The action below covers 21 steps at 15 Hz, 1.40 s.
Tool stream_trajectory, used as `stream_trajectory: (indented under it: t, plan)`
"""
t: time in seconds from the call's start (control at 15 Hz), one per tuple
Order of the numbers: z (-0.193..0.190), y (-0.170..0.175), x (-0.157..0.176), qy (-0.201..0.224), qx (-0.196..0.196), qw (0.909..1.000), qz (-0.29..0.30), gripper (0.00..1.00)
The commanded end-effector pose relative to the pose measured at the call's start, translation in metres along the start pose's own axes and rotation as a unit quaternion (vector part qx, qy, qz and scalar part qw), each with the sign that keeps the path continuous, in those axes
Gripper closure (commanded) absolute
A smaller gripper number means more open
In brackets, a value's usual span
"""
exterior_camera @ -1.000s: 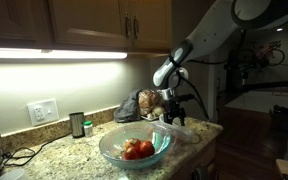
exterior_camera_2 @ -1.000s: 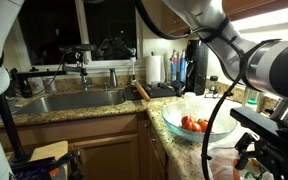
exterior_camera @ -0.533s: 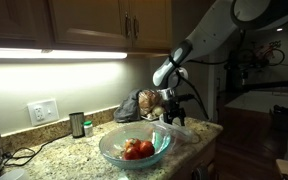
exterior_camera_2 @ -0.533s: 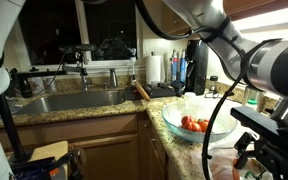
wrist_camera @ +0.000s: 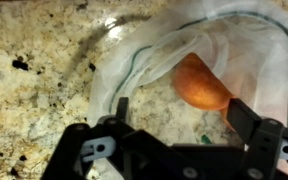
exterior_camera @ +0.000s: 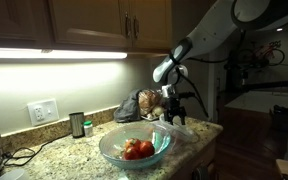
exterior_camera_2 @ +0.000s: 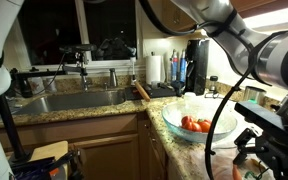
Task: Move a peach from the bag to the bowl
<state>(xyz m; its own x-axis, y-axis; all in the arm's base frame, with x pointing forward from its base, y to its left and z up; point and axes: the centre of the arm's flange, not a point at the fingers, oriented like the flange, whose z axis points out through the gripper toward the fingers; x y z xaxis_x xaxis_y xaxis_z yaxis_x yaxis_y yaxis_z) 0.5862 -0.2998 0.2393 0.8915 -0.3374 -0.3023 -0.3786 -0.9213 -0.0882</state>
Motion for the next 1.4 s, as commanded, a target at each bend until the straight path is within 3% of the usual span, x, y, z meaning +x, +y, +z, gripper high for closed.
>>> stream_trajectory:
  t: [0.0, 1.33]
  plan:
    - [-0.005, 0.007, 0.004, -0.014, 0.022, 0.9996, -0.004, 0.00]
    - [0.012, -0.003, 0.003, -0.009, 0.043, 0.9990, -0.001, 0.00]
